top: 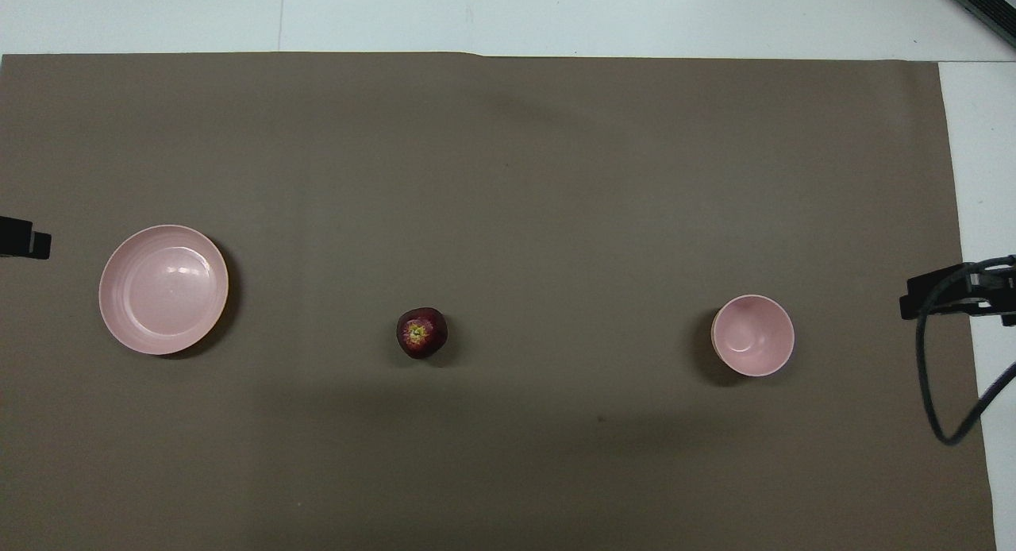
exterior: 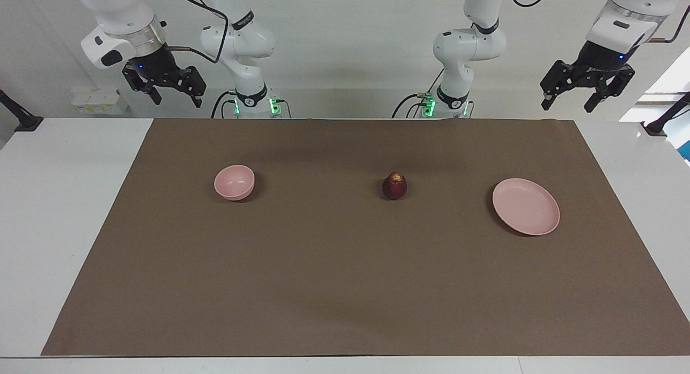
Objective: Move apple from plate to bowl
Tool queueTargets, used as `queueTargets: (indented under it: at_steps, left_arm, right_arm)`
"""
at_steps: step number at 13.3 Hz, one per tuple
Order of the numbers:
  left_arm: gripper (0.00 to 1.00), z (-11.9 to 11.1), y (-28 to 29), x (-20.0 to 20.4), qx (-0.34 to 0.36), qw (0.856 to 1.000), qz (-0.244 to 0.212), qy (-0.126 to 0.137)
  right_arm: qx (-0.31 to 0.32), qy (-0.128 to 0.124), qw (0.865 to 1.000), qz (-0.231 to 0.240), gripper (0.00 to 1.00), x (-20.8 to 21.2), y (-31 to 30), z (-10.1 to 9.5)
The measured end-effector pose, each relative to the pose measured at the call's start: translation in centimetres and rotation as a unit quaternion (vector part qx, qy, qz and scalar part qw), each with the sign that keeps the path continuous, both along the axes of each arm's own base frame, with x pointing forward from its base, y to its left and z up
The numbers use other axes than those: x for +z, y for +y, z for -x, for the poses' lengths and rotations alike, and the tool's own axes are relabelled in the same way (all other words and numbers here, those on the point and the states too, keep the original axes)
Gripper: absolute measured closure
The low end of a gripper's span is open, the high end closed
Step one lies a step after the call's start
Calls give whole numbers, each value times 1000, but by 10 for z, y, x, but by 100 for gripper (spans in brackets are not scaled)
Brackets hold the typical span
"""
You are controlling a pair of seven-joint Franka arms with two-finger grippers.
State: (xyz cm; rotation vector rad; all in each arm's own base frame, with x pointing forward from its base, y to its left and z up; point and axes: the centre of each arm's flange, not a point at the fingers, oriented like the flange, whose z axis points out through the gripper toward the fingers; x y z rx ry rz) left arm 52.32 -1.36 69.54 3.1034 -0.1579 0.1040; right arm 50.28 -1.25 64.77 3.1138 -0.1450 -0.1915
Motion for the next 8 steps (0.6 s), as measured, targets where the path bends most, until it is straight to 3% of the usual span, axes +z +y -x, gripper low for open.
queueTargets:
  at_steps: [8]
  left_arm:
    - [0,0,-5,0,-4,1000,0,0]
  right_arm:
    - [0,0,1000,0,0,0,0,0]
